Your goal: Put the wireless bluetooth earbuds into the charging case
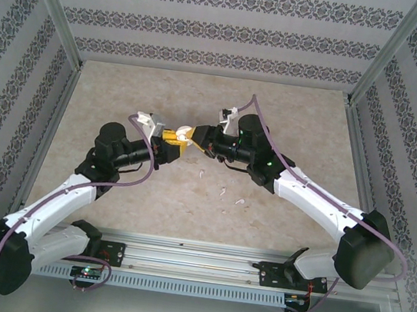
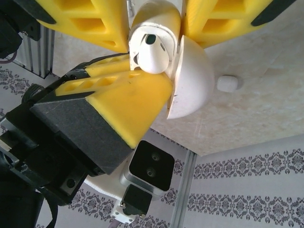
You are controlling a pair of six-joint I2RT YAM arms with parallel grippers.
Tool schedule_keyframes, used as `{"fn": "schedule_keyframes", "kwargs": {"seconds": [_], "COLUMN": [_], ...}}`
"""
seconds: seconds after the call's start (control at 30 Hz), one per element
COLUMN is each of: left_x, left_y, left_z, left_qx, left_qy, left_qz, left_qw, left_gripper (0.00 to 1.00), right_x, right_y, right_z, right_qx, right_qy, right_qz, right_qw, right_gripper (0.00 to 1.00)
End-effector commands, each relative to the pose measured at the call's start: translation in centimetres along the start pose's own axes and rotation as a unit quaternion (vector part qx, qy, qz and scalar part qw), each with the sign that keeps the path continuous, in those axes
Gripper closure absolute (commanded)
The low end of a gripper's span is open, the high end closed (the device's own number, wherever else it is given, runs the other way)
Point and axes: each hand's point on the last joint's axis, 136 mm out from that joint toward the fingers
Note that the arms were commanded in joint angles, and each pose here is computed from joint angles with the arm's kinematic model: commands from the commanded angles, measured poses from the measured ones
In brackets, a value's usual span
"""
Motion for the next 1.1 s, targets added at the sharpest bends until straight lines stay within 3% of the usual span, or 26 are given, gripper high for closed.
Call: {"fn": "schedule_keyframes", "kwargs": {"seconds": [0.0, 0.2, 0.47, 0.8, 1.07], "left_x": [0.0, 0.3, 0.2, -0.6, -1.6], "left_y": [-2.3, -2.3, -2.2, -1.9, -0.8], "left_z": [-1.8, -1.9, -2.2, -2.0, -1.5], "left_qx": [0.022, 0.016, 0.018, 0.030, 0.035], "left_qy": [0.046, 0.059, 0.066, 0.042, 0.011], "left_qz": [-0.034, -0.038, -0.036, -0.033, -0.023], "left_qw": [0.998, 0.997, 0.997, 0.998, 0.999], "left_gripper": [0.69, 0.62, 0.87, 0.93, 0.92], "right_x": [-0.2, -0.1, -0.1, -1.9, -6.0], "right_y": [0.0, 0.1, 0.2, -0.7, -2.4], "right_z": [1.9, 2.0, 1.8, 1.2, -1.6], "right_qx": [-0.021, -0.017, -0.014, -0.033, -0.031], "right_qy": [-0.022, -0.025, -0.024, 0.006, 0.074], "right_qz": [0.003, 0.007, 0.011, -0.003, -0.032], "right_qw": [1.000, 1.000, 1.000, 0.999, 0.996], "right_gripper": [0.81, 0.81, 0.79, 0.50, 0.46]}}
Point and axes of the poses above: each hand's point on the last joint's axis, 136 mm out from that joint toward the fingers, its own x axis out along the fingers, its own z axis along the line the jaws close on, y = z × x, and after that the axes turned 2 degrees about x, right-handed
